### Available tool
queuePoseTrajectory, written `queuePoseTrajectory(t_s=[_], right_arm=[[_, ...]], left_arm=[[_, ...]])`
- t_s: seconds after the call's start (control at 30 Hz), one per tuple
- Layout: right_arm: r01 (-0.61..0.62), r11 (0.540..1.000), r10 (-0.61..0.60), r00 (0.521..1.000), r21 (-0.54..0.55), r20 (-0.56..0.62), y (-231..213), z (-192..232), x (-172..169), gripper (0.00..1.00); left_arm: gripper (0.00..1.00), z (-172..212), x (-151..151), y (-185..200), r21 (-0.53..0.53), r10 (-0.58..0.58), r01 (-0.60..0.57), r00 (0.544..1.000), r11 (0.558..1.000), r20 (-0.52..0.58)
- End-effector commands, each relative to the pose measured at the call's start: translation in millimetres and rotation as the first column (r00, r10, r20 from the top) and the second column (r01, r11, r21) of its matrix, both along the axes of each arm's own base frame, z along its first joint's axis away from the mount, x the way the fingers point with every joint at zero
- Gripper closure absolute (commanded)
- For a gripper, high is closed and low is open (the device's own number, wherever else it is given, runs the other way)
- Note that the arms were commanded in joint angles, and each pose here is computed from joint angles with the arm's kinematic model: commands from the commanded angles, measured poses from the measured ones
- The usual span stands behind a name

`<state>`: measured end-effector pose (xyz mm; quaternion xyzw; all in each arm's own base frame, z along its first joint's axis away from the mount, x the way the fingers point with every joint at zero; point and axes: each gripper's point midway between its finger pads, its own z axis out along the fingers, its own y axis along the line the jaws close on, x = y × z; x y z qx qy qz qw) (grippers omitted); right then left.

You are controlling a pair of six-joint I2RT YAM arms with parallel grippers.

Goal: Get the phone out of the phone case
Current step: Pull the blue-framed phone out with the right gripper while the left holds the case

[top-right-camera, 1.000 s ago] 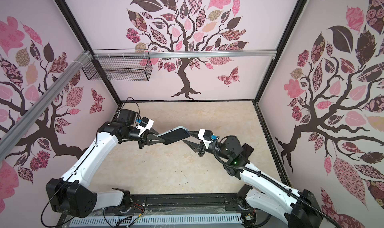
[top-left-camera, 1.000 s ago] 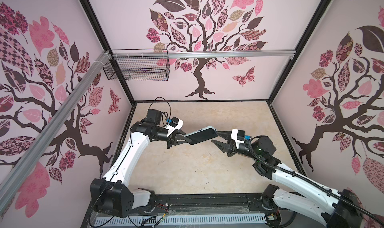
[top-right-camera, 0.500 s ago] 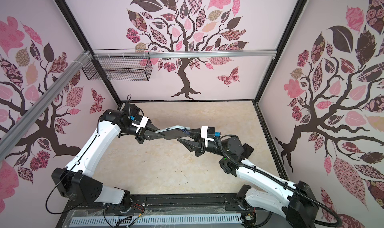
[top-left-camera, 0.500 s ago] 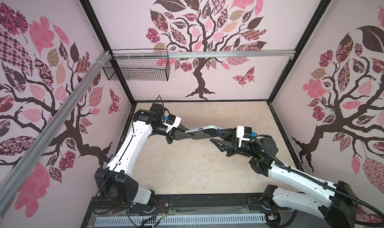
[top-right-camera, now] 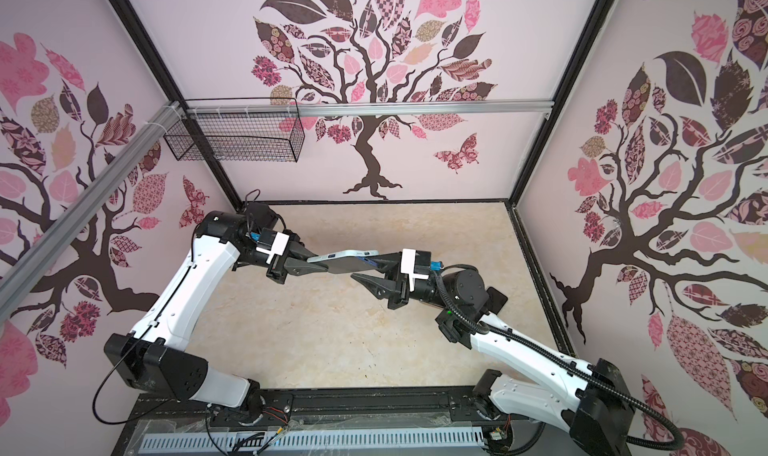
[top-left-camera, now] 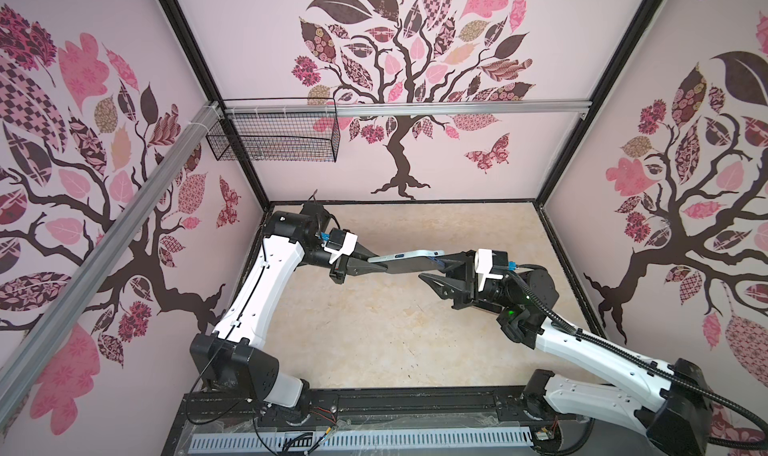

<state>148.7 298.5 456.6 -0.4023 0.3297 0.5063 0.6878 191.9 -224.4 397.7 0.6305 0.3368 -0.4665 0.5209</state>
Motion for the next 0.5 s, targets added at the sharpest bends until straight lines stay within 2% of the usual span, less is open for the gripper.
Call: queuePoseTrajectory(t_s=[0.0, 0.27, 0.47], right_arm=[[0.021, 1.000, -0.020, 0.998, -0.021, 0.058, 3.5, 19.0, 1.3, 0.68], [0.051, 0.997, -0.038, 0.979, -0.058, 0.201, 10.5, 57.2, -1.8, 0.72], [0.103, 0.991, -0.079, 0.966, -0.089, 0.246, 16.5, 72.8, 6.7, 0.74]], left_arm=[[1.00, 43.8, -15.7, 1.9, -0.108, -0.019, 0.017, 1.000, 0.994, -0.015], [1.00, 87.3, -2.7, 8.3, -0.145, 0.024, 0.001, 0.986, 0.989, 0.167], [1.00, 105.0, 6.9, 7.2, -0.118, 0.037, -0.005, 0.961, 0.993, 0.274]])
